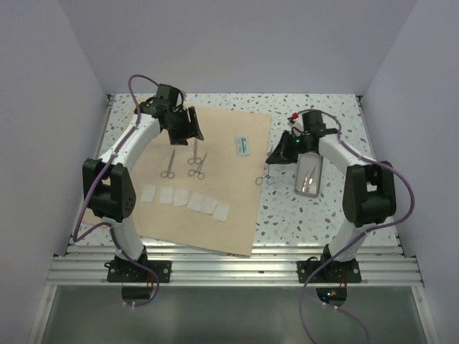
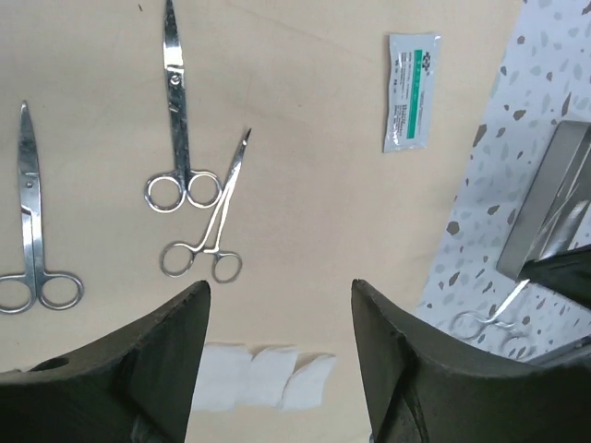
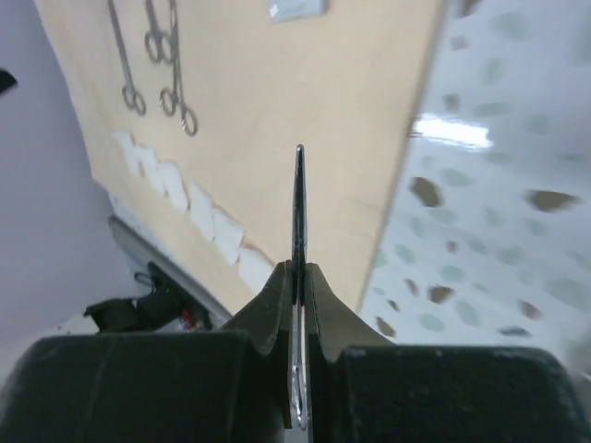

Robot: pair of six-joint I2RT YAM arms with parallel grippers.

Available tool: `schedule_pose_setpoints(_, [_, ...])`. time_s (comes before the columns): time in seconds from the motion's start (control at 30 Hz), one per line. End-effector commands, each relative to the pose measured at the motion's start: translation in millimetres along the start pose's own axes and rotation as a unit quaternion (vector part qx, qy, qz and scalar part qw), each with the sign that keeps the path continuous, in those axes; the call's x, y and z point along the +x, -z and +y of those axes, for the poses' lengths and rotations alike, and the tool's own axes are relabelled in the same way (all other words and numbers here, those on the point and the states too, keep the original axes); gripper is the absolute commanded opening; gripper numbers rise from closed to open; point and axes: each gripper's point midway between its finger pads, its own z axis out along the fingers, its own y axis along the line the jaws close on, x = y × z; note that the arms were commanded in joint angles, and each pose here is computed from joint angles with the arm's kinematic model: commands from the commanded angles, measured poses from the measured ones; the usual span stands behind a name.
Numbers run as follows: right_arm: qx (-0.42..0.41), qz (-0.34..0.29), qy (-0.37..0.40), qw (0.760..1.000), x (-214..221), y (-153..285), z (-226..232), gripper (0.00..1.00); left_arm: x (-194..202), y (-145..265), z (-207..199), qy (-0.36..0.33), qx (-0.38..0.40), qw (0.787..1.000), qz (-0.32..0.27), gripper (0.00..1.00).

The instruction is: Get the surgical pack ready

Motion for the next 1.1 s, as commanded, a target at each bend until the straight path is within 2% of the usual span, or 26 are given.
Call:
schedule_pose_setpoints(0.0, [0.065, -0.048, 0.015, 0.997, -5, 63, -30, 0.0, -2, -9, 7, -0.047, -0.001, 0.999, -0.018, 0.65])
schedule_pose_setpoints(0.13, [0.107, -0.085, -0.019, 0.99, -23, 99, -78, 0.0, 10, -21, 21, -0.051, -0.015, 0.999, -0.011, 0.64])
schedule_pose_setpoints(0.47, [0.203, -0.066, -0.03, 0.976, -45, 105, -148, 0.0, 11, -29, 31, -0.072, -0.028, 0.997, -0.018, 0.65])
schedule_pose_setpoints(0.67, [0.199, -0.073, -0.049, 0.976, -55, 114, -161, 0.0, 6, -43, 32, -0.072, -0.025, 0.997, -0.005, 0.64])
schedule_pose_setpoints(0.77, [0.167, -0.061, -0.05, 0.983, -54, 108, -153, 0.0, 6, -49, 33, -0.071, -0.023, 0.997, 0.001, 0.65])
schedule_pose_setpoints(0.87, [0.135, -0.076, -0.042, 0.987, -57, 112, -134, 0.0, 5, -51, 36, -0.07, -0.025, 0.997, 0.009, 0.65])
schedule_pose_setpoints(1.07, [0.218, -0.092, -0.037, 0.971, -64, 137, -150, 0.0, 10, -56, 36, -0.063, -0.017, 0.998, 0.022, 0.65])
